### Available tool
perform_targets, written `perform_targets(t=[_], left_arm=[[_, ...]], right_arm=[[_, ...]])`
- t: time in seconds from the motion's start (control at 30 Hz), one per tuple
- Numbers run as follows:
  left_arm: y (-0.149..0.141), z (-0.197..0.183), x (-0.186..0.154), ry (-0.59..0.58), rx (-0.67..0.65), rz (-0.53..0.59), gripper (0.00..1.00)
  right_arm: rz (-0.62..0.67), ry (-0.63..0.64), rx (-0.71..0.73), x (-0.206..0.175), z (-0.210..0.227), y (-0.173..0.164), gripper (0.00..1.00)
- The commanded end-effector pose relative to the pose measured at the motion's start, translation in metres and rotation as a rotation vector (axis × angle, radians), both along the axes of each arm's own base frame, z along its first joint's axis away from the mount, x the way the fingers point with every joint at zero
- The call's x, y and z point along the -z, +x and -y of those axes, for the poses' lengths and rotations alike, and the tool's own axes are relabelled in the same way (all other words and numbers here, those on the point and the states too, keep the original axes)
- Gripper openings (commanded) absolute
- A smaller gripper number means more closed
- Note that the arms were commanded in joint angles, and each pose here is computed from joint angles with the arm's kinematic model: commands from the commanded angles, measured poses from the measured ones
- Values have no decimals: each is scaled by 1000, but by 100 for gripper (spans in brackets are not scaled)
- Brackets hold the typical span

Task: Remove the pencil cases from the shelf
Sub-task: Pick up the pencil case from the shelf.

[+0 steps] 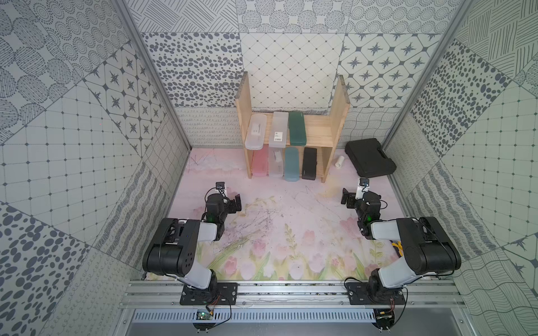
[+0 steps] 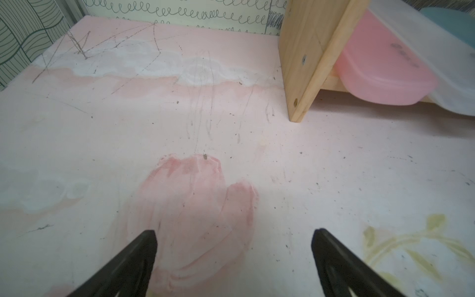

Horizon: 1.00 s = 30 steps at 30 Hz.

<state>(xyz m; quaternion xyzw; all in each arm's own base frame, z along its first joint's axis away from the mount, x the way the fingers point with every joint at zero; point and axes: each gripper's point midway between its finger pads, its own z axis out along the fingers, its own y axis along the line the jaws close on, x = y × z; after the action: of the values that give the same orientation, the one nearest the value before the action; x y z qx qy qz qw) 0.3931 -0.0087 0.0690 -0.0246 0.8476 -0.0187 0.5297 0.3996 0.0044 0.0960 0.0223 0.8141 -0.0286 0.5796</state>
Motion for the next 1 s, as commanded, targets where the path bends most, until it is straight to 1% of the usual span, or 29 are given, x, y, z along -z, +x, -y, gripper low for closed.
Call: perform_targets(t=[0.0, 0.97], left_arm=[[5, 1, -9, 15, 1, 40, 99], [5, 1, -9, 13, 2, 39, 99]], right_arm=[[40, 7, 6, -11, 1, 4, 98], [37, 19, -5, -11, 0, 5, 98]])
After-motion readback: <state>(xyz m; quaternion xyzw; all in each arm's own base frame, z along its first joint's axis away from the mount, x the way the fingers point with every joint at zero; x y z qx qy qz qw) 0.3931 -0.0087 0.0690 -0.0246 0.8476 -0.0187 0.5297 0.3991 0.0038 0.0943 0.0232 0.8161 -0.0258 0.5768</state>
